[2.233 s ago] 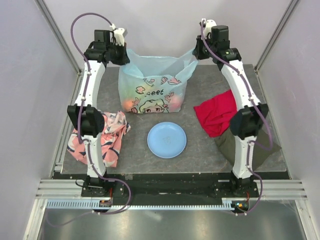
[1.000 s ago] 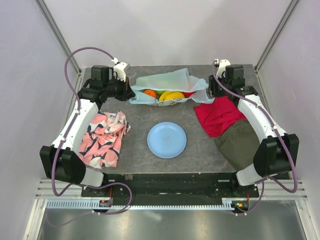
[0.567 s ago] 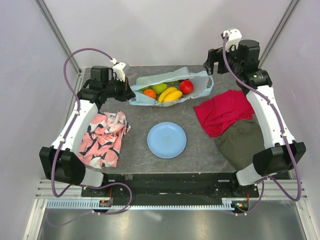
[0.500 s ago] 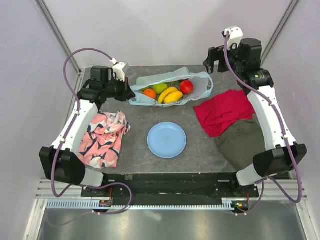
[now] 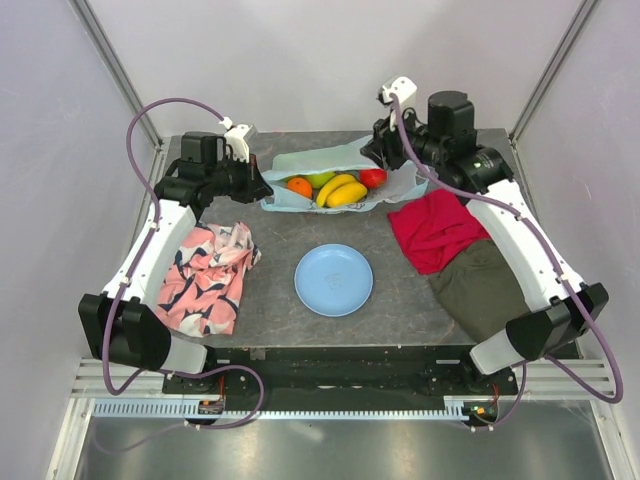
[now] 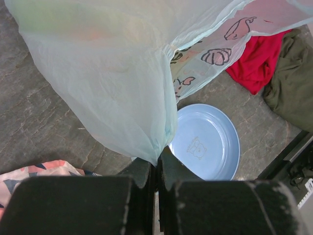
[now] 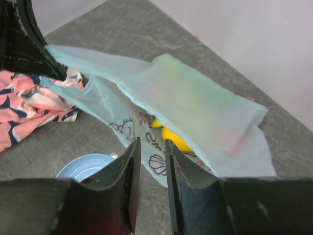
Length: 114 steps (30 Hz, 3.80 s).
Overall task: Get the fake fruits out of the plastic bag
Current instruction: Take out the fake fruit from the plastic bag, then place the fake fruit on the plate.
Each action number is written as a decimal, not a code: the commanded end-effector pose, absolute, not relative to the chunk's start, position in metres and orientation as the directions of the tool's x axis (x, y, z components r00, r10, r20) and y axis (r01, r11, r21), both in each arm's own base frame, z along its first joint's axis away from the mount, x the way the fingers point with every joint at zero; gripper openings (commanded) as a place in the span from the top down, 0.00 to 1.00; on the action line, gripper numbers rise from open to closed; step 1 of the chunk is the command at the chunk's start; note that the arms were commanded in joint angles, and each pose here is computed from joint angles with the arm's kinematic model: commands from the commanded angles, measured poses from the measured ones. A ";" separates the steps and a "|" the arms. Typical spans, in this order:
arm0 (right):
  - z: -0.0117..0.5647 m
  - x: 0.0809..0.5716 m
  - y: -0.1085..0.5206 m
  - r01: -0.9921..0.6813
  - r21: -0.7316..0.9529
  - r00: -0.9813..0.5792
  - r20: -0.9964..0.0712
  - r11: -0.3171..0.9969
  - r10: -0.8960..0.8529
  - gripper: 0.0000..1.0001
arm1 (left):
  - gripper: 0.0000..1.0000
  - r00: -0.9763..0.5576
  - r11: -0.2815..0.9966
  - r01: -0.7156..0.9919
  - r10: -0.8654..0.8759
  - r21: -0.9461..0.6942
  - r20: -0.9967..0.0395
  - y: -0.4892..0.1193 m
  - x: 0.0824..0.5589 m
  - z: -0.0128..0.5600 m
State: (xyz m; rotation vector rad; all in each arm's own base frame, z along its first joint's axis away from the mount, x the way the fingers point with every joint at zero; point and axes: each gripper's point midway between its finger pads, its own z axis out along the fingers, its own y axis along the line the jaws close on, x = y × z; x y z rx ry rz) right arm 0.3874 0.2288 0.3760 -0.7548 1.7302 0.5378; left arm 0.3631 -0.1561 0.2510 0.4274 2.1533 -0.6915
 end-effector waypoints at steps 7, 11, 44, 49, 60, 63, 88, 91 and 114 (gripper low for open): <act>0.268 0.396 0.259 -0.792 0.041 -0.317 -0.880 0.609 -0.353 0.75 | 0.98 -0.586 0.761 0.532 0.013 -0.372 -0.810 -0.163 0.353 0.271; 0.238 0.409 0.264 -0.785 0.034 -0.345 -0.854 0.619 -0.390 0.78 | 0.98 -0.605 0.754 0.521 -0.003 -0.399 -0.796 -0.165 0.352 0.264; 0.071 0.614 0.182 -0.263 -0.270 -0.542 -0.753 0.926 -0.373 0.10 | 0.98 -0.663 0.792 0.547 0.213 -0.270 -0.717 -0.144 0.333 0.190; 0.072 0.607 0.182 -0.283 -0.265 -0.547 -0.745 0.922 -0.382 0.33 | 0.98 -0.662 0.794 0.545 0.209 -0.270 -0.720 -0.145 0.342 0.193; 0.227 0.513 0.205 -0.483 -0.060 -0.426 -0.855 0.874 -0.295 0.51 | 0.98 -0.598 0.771 0.567 0.143 -0.290 -0.788 -0.163 0.368 0.226; 0.255 0.468 0.218 -0.603 -0.005 -0.380 -0.878 0.798 -0.293 0.50 | 0.99 -0.581 0.754 0.587 0.139 -0.295 -0.802 -0.171 0.369 0.233; 0.244 0.305 0.346 -0.916 0.302 -0.392 -0.810 0.263 -0.437 0.53 | 0.98 -0.492 0.718 0.626 0.060 -0.304 -0.869 -0.192 0.391 0.294; 0.260 0.304 0.353 -0.907 0.324 -0.408 -0.836 0.270 -0.367 0.53 | 0.98 -0.487 0.721 0.625 0.060 -0.299 -0.872 -0.190 0.386 0.295; 0.300 0.270 0.380 -0.923 0.382 -0.370 -0.854 0.043 -0.365 0.54 | 0.98 -0.472 0.759 0.593 0.058 -0.268 -0.880 -0.181 0.399 0.292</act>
